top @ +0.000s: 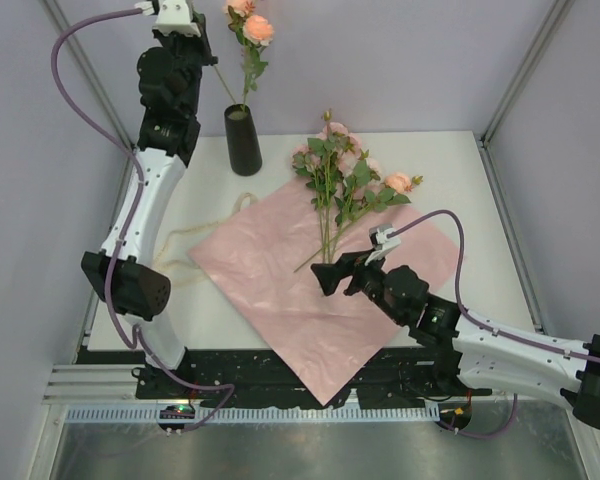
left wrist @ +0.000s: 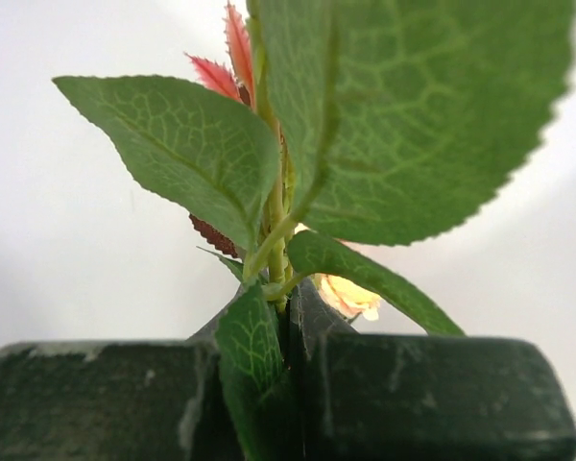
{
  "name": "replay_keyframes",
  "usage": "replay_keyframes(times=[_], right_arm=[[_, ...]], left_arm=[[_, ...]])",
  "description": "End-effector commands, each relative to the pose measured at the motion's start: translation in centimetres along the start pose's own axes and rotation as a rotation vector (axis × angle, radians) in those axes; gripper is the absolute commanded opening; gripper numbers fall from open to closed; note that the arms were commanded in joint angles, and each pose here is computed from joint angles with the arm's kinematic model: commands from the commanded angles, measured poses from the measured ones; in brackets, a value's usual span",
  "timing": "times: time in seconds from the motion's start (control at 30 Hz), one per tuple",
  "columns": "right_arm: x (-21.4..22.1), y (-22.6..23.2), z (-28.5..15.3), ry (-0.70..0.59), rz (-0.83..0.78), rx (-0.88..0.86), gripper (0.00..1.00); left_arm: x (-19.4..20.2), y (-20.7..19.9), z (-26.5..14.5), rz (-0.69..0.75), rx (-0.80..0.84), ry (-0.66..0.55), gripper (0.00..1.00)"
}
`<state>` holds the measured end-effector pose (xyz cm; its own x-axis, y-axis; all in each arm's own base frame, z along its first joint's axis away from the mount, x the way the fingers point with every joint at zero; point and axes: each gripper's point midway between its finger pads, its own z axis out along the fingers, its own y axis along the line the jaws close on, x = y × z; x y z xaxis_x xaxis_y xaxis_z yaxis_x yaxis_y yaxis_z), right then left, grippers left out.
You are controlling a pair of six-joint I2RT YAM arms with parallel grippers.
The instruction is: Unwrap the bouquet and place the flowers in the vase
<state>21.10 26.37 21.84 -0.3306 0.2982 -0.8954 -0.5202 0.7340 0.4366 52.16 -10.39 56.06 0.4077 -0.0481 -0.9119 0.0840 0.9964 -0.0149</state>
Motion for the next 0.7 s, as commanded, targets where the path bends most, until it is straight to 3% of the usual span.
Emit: replay_keyframes(times=[0.0,0.37,0.4,0.43,0.47,0.57,0.67], right_arm=[[-2.9,1.2,0.6,-0.075,0.008,-0.01,0.95],[-2.8,0.8,0.3,-0.06,0.0,0.013,0.95],[-2.8,0.7,0.1,-0.057,0.007,0.018,0.96],[-2.9,0.7,0.1,-0.058,0.014,0.021,0.95],[-3.0,0.6,-0.2,-0.056,0.022,0.023,0.95],[-3.1,0.5,-0.7,-0.043,0.044,0.033,0.95],[-3.0,0.1,-1.2,-0.028,0.074,0.058,0.95]], left_arm=[[1.1,0.9,2.5,0.054,-0.02,-0.051,0.0],[13.1,1.1,4.8,-0.018,-0.016,0.13,0.0],[13.9,0.9,4.6,-0.039,-0.012,0.15,0.03],[14.3,0.6,4.3,-0.053,0.0,0.167,0.15],[15.4,0.3,3.9,-0.056,0.018,0.202,0.34],[16.6,-0.1,2.3,-0.062,0.036,0.271,0.69],[16.5,0.3,0.1,-0.068,0.026,0.325,0.79]])
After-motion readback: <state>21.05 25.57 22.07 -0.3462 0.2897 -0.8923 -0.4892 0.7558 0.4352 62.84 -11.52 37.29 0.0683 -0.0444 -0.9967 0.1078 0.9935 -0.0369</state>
